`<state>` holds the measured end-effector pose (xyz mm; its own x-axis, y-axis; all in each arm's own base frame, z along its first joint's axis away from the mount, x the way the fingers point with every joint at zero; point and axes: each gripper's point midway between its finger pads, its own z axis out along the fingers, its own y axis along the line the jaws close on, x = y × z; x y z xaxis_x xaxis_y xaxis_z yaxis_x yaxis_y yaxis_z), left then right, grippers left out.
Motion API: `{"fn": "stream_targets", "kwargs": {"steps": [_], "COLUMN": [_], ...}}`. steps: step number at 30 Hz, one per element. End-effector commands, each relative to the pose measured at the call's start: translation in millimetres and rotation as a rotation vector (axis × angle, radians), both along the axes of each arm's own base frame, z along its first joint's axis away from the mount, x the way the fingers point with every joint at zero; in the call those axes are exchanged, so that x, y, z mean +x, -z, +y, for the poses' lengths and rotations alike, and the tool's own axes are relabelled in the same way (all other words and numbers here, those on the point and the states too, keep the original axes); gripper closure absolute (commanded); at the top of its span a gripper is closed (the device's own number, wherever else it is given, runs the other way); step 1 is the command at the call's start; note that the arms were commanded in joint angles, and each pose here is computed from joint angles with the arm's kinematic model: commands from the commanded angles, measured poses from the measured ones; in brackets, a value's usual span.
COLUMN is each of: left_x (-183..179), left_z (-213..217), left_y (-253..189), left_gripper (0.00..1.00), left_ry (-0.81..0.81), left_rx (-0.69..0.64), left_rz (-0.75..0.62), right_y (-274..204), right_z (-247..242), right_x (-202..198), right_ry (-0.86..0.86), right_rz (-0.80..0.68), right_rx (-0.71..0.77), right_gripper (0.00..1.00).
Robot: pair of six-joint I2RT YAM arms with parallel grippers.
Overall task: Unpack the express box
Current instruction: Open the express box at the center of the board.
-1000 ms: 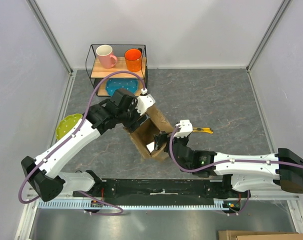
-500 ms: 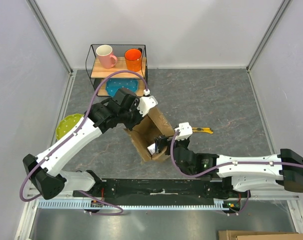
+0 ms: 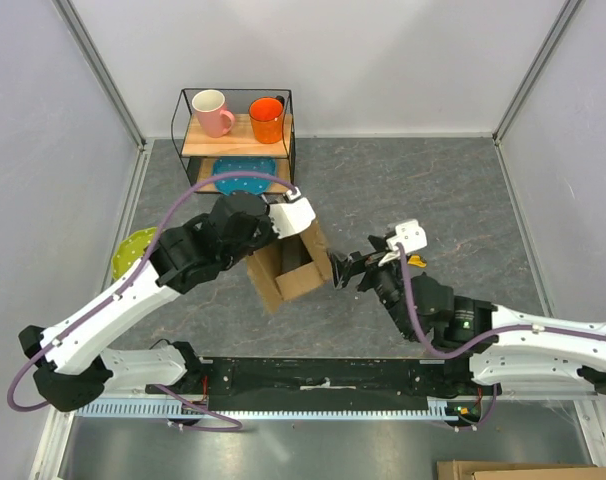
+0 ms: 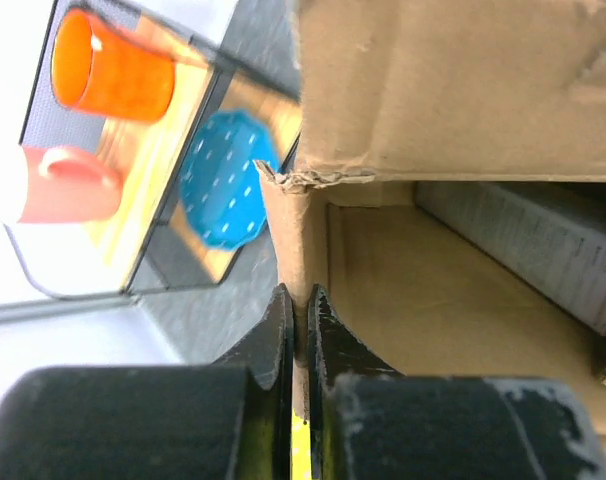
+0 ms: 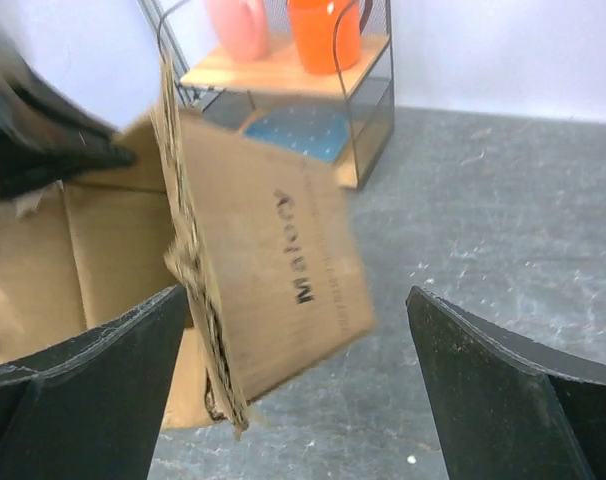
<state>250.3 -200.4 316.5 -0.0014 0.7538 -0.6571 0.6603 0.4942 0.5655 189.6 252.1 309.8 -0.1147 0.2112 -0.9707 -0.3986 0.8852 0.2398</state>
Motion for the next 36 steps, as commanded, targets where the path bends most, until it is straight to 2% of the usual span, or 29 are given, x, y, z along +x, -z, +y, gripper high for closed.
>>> {"fn": "stream_targets", "kwargs": {"steps": [1, 2, 6, 10, 12, 13, 14, 16, 17, 20, 23, 24, 25, 26, 27, 29, 32, 36], "left_x": [23, 25, 29, 31, 31, 30, 29, 27, 25, 19, 8, 4, -1, -8, -13, -28, -43, -46], "left_z": [36, 44, 51, 51, 52, 53, 53, 53, 52, 47, 38, 36, 36, 28, 26, 21, 17, 23], "left_y": [10, 21, 30, 29, 28, 28, 29, 32, 31, 32, 33, 34, 38, 38, 41, 51, 65, 80], "left_gripper": [0.98, 0.98, 0.98, 0.98, 0.98, 0.98, 0.98, 0.98, 0.98, 0.98, 0.98, 0.98, 0.98, 0.98, 0.98, 0.98, 0.98, 0.98], "left_ry": [-0.108, -0.135, -0.161, -0.168, -0.175, -0.18, -0.181, -0.185, -0.177, -0.16, -0.12, -0.109, -0.105, -0.055, -0.03, 0.034, 0.099, 0.109], "left_rx": [0.251, 0.307, 0.379, 0.388, 0.386, 0.377, 0.375, 0.353, 0.334, 0.282, 0.192, 0.169, 0.154, 0.115, 0.109, 0.1, 0.104, 0.148], "left_rz": [-0.158, -0.169, -0.2, -0.212, -0.212, -0.209, -0.201, -0.181, -0.171, -0.117, -0.027, -0.003, 0.036, 0.069, 0.097, 0.169, 0.243, 0.26], "right_y": [-35, -42, -61, -32, -13, -8, -5, 16, 26, 60, 58, 61, 58, 52, 56, 71, 77, 67], "right_z": [-23, -25, 2, 56, 76, 83, 89, 94, 93, 95, 103, 106, 108, 117, 124, 133, 145, 148], "right_x": [-1, -4, -21, -48, -62, -76, -81, -99, -98, -106, -103, -104, -105, -108, -114, -117, -121, -124], "right_ry": [0.0, -0.014, -0.201, -0.395, -0.437, -0.465, -0.473, -0.508, -0.465, -0.453, -0.437, -0.457, -0.477, -0.506, -0.556, -0.614, -0.742, -0.845], "right_rz": [-0.056, -0.064, -0.081, -0.047, -0.058, -0.067, -0.081, -0.097, -0.1, -0.105, -0.173, -0.204, -0.28, -0.33, -0.378, -0.462, -0.485, -0.51], "right_rx": [-0.082, -0.062, -0.046, -0.15, -0.197, -0.203, -0.204, -0.242, -0.271, -0.343, -0.329, -0.337, -0.384, -0.364, -0.398, -0.555, -0.663, -0.686], "right_gripper": [0.02, 0.02, 0.02, 0.02, 0.09, 0.14, 0.29, 0.48, 0.66, 0.83, 0.8, 0.72, 0.58, 0.4, 0.31, 0.14, 0.07, 0.03]}}
